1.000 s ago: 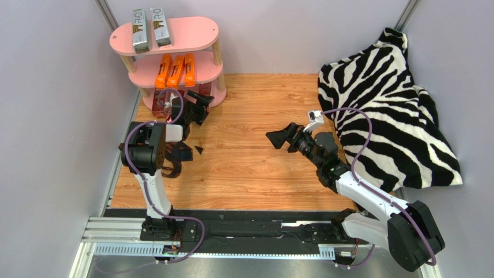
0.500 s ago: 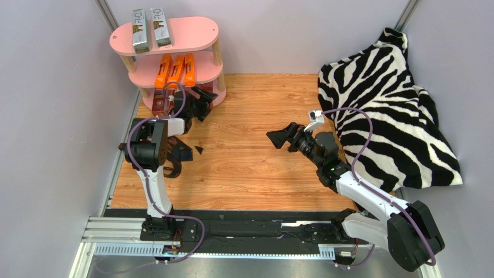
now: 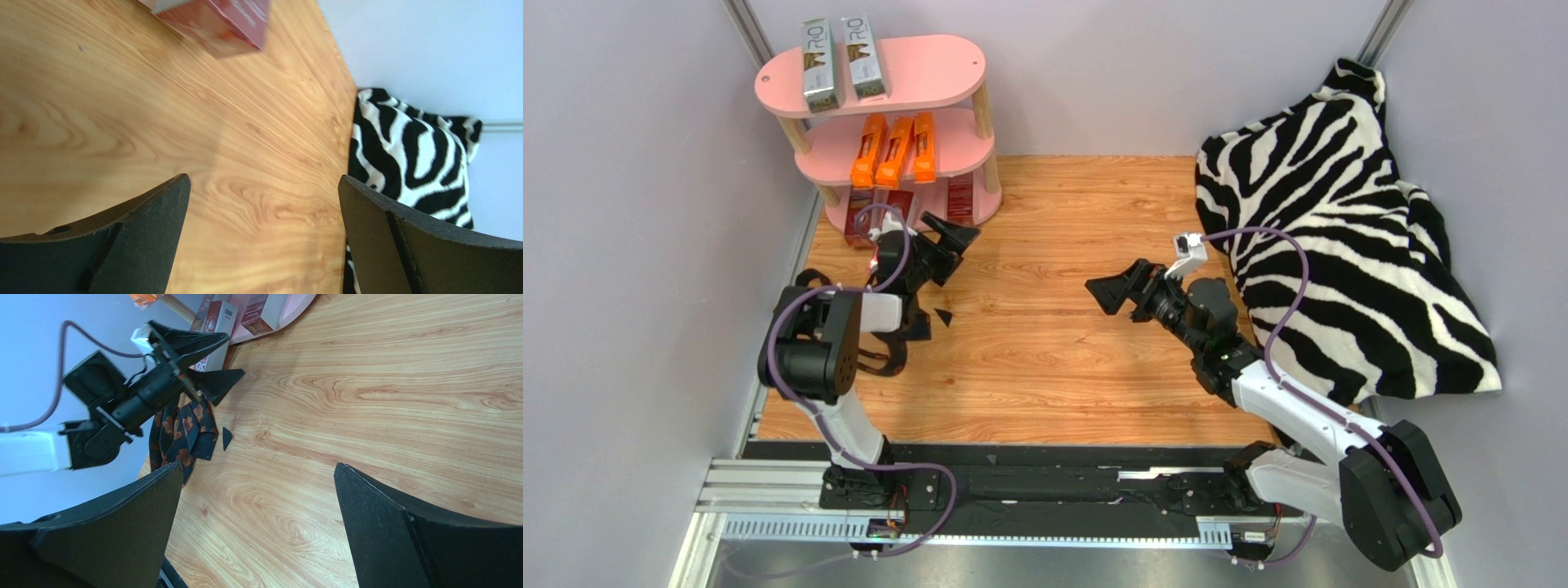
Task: Place and organize the toothpastes onto the shelf
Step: Place the toothpaste on the shelf.
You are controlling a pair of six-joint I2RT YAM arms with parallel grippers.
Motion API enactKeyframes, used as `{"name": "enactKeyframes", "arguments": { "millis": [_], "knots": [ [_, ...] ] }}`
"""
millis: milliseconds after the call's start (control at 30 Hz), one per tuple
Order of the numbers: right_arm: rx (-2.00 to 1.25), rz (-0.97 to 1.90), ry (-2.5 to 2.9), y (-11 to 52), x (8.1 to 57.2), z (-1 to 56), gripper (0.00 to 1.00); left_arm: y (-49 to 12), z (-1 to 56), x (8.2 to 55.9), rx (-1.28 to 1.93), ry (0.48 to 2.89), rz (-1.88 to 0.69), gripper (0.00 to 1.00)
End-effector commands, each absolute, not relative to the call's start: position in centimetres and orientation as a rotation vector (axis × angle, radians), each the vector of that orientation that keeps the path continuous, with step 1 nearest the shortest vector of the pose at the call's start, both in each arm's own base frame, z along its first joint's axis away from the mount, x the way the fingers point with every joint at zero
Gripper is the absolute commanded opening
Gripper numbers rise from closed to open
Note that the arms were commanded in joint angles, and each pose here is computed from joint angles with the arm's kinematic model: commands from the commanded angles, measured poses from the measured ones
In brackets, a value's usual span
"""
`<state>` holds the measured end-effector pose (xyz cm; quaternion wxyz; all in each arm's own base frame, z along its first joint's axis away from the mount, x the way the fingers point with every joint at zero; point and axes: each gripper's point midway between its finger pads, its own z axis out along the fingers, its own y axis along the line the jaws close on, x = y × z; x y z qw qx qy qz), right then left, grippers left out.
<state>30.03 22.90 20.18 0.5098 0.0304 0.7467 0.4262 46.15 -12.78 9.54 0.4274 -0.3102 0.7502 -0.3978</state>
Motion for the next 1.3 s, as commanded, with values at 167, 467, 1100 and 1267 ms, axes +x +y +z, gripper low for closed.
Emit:
{"name": "enactKeyframes", "arguments": {
  "millis": [167,467,1100,1267],
  "knots": [
    [0.068,1.047,1.758,23.0,30.2,20.8,1.0,-10.9,16.0,40.4,-0.58,1.703,-0.971,0.99],
    [0.059,1.053,1.761,23.2,30.2,20.5,1.0,-3.0,15.5,35.3,-0.735,1.705,-0.711,0.99],
    [0.082,1.032,1.81,23.0,31.1,18.0,1.0,3.1,10.6,38.2,-0.941,1.662,-0.839,0.59],
    [0.093,0.998,1.815,22.5,31.3,17.7,1.0,3.9,9.7,39.1,-0.957,1.652,-0.848,0.56]
  ]
}}
